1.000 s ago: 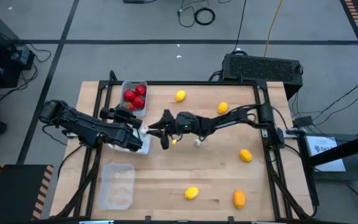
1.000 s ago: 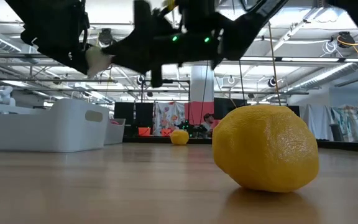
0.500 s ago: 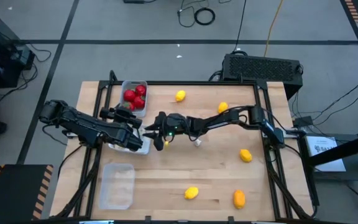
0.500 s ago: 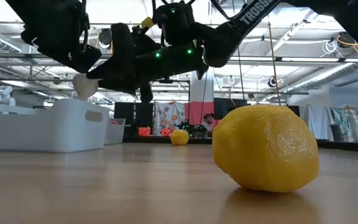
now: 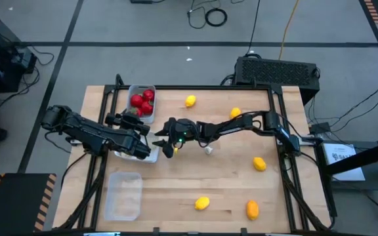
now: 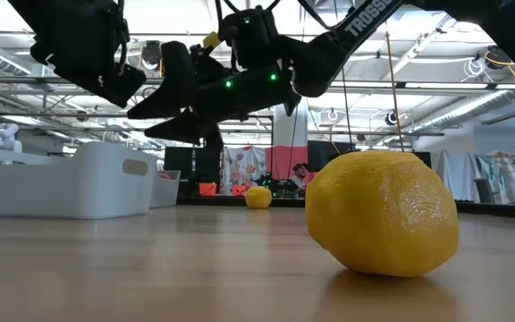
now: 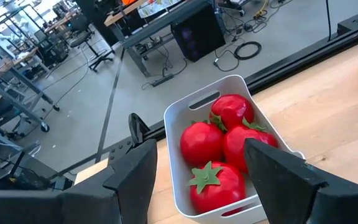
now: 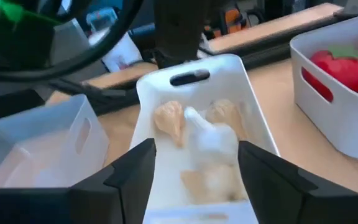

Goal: Sort produce into baskets
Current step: Put the white garlic into the white bin

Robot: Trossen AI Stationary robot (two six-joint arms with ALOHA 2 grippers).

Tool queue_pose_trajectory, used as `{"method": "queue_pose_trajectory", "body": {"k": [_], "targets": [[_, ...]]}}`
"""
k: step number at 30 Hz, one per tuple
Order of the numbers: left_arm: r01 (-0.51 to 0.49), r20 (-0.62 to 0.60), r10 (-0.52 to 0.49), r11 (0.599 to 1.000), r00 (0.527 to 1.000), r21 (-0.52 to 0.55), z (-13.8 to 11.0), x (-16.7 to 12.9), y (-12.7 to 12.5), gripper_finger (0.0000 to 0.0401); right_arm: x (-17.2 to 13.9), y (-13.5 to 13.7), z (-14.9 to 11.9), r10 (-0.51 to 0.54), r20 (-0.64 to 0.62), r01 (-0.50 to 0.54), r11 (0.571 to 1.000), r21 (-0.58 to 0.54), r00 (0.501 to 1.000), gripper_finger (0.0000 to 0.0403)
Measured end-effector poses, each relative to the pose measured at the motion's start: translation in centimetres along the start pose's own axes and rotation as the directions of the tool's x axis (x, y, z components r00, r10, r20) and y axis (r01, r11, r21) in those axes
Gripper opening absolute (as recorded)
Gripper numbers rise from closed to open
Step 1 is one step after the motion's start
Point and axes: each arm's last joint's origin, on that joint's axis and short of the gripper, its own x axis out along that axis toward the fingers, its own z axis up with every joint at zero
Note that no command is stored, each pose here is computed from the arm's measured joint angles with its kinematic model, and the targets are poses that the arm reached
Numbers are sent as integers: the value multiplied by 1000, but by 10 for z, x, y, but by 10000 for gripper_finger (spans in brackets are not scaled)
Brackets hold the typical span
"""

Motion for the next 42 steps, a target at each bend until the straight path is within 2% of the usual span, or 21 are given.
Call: {"method": "queue_pose_trajectory", "body": {"k": [4,8,14,21,23,25,28,30,32,34,37,39,42], "targets": [[3,0,-3,1000,1000,-3,0,0,0,246,-13,5,16,-21,-53,18,999,-51,998,226],[25,2,-25,1000,1000,7,0,0,-4,246,-41,13,36,-73,-197,56,994,-92,978,226],[105,17,-106,992,994,65,2,-2,-20,246,-100,25,55,-156,-476,113,986,-119,865,226],[285,78,-296,951,952,121,23,-12,-55,246,-170,38,72,-205,-667,179,978,-108,717,226],[387,92,-398,914,913,119,34,-19,-68,246,-189,43,74,-214,-715,192,975,-113,666,226],[530,98,-541,839,835,120,46,-26,-80,246,-207,48,75,-221,-754,195,973,-126,619,226],[754,131,-757,652,640,80,62,-40,-92,246,-230,58,76,-225,-800,184,972,-145,556,226],[849,165,-841,527,516,28,70,-46,-98,246,-245,65,76,-229,-822,175,972,-160,521,226],[896,174,-880,444,442,-30,74,-49,-100,246,-258,72,76,-228,-835,157,973,-171,501,226],[902,165,-887,423,431,-82,79,-47,-102,246,-270,80,78,-225,-839,134,974,-182,496,226],[898,121,-891,424,437,-119,82,-39,-107,246,-285,89,81,-253,-815,116,967,-226,522,226],[914,93,-912,387,399,-124,87,-35,-117,246,-295,95,83,-273,-791,108,960,-256,548,226],[927,56,-929,359,366,-110,96,-29,-135,246,-310,100,84,-296,-754,110,951,-288,587,226]]}}
